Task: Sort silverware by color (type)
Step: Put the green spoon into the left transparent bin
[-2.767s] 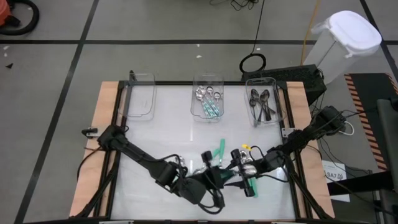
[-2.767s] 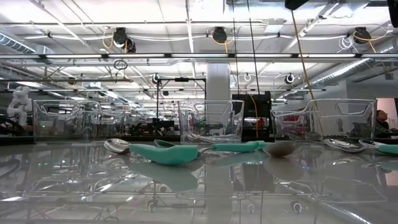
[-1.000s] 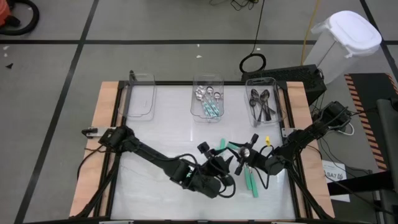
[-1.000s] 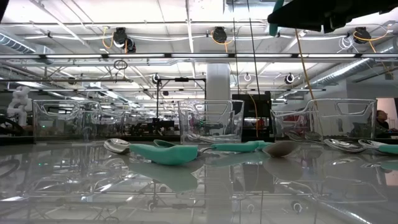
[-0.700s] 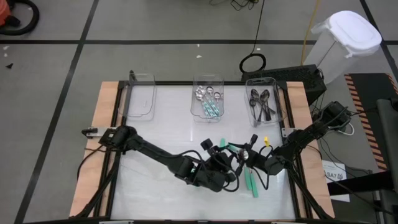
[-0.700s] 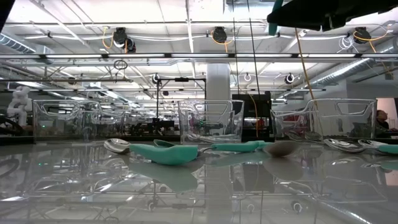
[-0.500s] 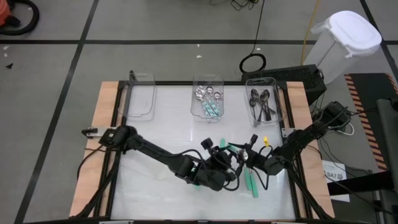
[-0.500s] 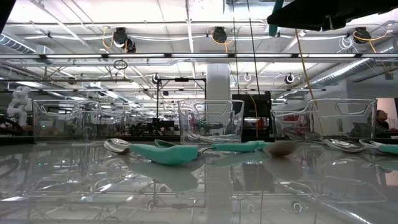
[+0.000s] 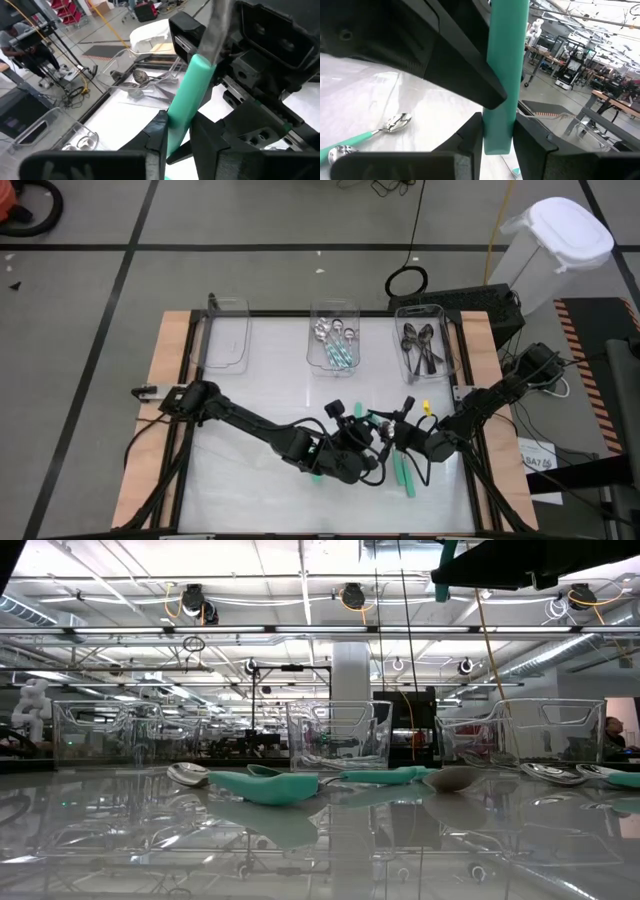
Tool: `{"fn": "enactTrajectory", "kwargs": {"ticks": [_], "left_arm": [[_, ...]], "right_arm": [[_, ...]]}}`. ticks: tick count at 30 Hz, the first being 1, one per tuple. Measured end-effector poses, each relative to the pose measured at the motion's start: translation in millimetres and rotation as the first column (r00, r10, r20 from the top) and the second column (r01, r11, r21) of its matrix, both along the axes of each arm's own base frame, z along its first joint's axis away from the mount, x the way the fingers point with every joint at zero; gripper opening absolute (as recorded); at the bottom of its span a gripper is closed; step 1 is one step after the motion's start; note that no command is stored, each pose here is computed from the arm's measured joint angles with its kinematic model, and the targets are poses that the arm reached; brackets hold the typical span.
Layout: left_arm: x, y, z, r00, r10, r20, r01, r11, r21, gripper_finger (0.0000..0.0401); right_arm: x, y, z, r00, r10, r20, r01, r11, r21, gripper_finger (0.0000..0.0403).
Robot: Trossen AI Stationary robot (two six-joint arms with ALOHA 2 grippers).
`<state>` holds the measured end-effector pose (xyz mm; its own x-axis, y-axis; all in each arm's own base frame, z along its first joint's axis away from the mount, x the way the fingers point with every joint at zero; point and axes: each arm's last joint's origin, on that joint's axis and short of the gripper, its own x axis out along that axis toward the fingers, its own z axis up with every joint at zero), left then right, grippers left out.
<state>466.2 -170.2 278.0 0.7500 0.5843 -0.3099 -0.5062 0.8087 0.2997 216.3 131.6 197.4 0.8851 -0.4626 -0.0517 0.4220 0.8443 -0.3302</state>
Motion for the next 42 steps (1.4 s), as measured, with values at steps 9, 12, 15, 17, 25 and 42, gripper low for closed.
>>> {"fn": "enactTrajectory", "kwargs": {"ticks": [9, 12, 15, 17, 25, 42], "left_arm": [[-1.3, 1.5, -0.5, 1.000, 0.023, -0.006, -0.023, 1.000, 0.010, 0.0039], [-0.8, 1.2, -0.8, 1.000, 0.004, -0.009, -0.004, 1.000, -0.007, 0.0018], [-0.5, 1.4, -1.9, 1.000, -0.001, -0.015, 0.001, 1.000, -0.008, 0.0017], [-0.7, 0.9, -1.8, 1.000, -0.002, -0.015, 0.002, 1.000, -0.008, 0.0016], [-0.8, 1.1, -2.3, 1.000, -0.007, -0.026, 0.007, 1.000, -0.002, 0.0013], [-12.3, 12.9, -2.9, 0.990, -0.036, -0.135, 0.019, 0.993, -0.121, 0.0002]], "right_arm": [[-0.3, -0.4, 0.0, 1.000, -0.014, -0.016, 0.013, 0.999, -0.034, 0.0094], [-0.4, -0.7, 0.2, 1.000, -0.026, -0.013, 0.026, 0.999, -0.034, 0.0114], [-0.4, -0.8, 0.6, 0.999, -0.032, -0.011, 0.032, 0.999, -0.032, 0.0138], [-0.5, -0.9, 0.3, 0.999, -0.037, -0.012, 0.036, 0.999, -0.030, 0.0153], [-1.3, -1.5, -4.1, 0.997, -0.049, -0.052, 0.045, 0.997, -0.063, 0.0187], [-4.4, -4.2, -18.5, 0.987, -0.066, -0.148, 0.052, 0.994, -0.098, 0.0075]]}}
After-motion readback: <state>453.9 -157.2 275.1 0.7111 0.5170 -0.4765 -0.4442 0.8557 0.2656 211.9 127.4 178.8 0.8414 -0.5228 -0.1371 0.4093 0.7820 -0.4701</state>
